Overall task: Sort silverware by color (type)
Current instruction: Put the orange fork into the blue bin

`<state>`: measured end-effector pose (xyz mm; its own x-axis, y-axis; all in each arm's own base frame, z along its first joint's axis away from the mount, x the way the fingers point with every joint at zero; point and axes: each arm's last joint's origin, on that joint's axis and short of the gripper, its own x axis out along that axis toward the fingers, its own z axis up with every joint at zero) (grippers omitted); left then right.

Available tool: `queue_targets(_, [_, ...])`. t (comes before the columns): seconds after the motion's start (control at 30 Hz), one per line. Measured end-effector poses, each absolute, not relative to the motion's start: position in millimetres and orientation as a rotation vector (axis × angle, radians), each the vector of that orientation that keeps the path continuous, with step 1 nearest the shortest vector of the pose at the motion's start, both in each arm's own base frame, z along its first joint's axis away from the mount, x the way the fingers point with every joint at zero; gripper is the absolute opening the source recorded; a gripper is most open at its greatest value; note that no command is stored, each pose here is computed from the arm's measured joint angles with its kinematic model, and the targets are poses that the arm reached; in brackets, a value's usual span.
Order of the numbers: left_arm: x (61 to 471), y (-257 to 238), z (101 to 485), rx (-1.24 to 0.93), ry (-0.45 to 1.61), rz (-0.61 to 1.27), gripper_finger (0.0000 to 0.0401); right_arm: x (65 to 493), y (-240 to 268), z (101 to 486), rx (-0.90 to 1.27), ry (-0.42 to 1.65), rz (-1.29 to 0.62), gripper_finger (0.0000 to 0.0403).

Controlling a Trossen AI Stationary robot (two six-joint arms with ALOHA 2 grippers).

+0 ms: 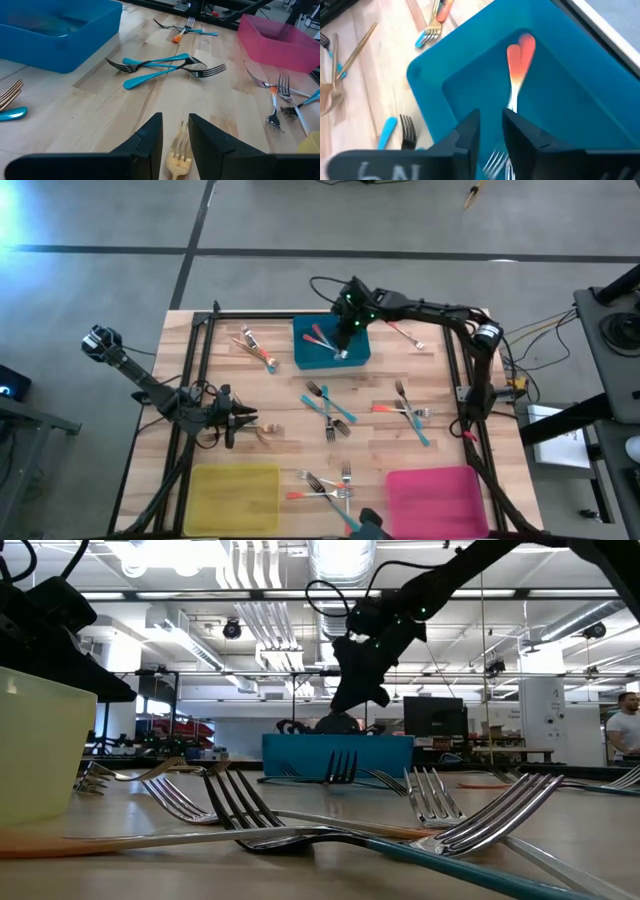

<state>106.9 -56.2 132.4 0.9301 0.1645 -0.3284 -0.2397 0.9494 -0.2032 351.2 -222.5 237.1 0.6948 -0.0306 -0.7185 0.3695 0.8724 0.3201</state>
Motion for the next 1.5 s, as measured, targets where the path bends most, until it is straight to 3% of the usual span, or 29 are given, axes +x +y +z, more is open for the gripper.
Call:
queue_targets(0.17, [107, -56, 132, -0.243, 0.314, 0.209, 0.0077, 333, -208, 266, 0.582, 0.855, -0.191, 0.0114])
queue_targets(0.33, [107, -56, 132, -0.243, 0.314, 0.209, 0.0077, 300, -164, 281, 0.699, 1.142, -0.069, 0.0118])
queue_targets(0.53, [107, -56, 132, -0.243, 0.314, 0.210, 0.0077, 282, -111, 283, 0.554, 1.448, 0.025, 0.0107])
queue_targets(0.67, [107, -56, 132, -0.243, 0.315, 0.210, 0.0077, 281, -91, 270, 0.444, 1.527, 0.031, 0.0099])
queue_targets(0.97, [107, -56, 132, -0.242, 0.316, 0.210, 0.0077, 264, -69, 217, 0.465, 1.679, 0.132, 0.0097])
queue_targets(1.5, [107, -56, 132, -0.242, 0.316, 0.210, 0.0077, 236, -61, 148, 0.465, 1.711, 0.108, 0.0092])
